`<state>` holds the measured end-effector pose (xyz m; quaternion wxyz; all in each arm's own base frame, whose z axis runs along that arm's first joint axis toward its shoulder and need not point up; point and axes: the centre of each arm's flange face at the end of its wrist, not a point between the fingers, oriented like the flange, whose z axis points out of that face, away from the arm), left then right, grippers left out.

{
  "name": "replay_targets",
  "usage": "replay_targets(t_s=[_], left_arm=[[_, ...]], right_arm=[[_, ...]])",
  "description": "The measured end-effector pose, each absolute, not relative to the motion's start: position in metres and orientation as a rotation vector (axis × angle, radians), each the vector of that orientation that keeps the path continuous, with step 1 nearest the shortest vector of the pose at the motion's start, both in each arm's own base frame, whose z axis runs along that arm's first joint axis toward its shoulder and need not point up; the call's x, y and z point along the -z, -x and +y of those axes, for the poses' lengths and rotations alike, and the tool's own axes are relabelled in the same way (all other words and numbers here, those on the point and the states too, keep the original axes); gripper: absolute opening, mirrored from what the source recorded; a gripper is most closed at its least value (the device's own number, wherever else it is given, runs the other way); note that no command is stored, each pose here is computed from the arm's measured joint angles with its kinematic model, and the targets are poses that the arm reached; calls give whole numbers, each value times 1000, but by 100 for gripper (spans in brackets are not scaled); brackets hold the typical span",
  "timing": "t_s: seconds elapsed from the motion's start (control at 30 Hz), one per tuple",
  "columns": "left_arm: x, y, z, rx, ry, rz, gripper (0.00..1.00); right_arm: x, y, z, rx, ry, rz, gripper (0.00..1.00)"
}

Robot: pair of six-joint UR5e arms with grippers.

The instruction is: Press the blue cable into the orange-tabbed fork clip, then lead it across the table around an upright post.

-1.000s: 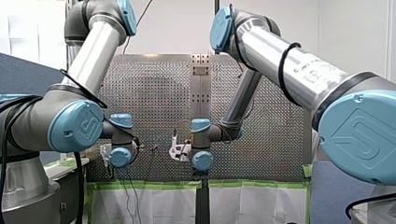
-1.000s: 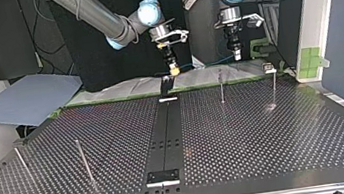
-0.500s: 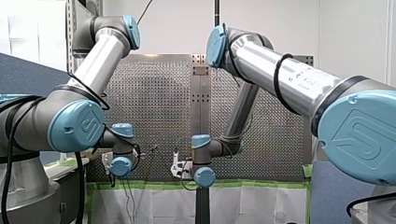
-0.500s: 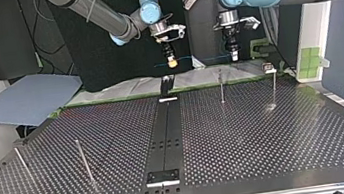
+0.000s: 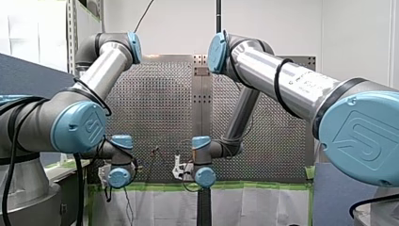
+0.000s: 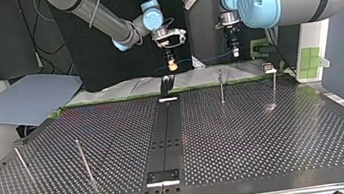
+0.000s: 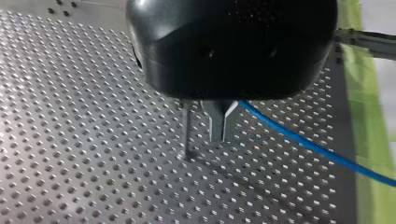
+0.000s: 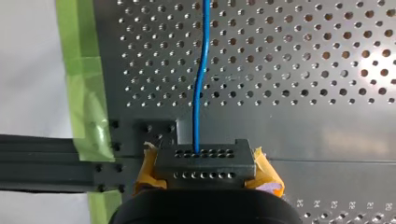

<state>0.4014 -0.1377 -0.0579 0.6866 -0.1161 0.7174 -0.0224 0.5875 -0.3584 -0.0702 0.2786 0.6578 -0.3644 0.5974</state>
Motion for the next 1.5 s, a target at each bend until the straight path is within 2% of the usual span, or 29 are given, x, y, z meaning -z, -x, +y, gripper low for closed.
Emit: replay_targets(t_s=[0.53, 1.0, 1.5], left_arm=[[107, -394, -139, 117, 193, 1719, 0], [77, -414, -135, 115, 176, 1699, 0], [74, -411, -139, 106, 105, 1727, 0]], right_arm=[[53, -598, -386, -1616, -1730, -987, 0], [45, -600, -402, -1633, -1703, -989, 0], [44, -590, -420, -1628, -1687, -1000, 0]])
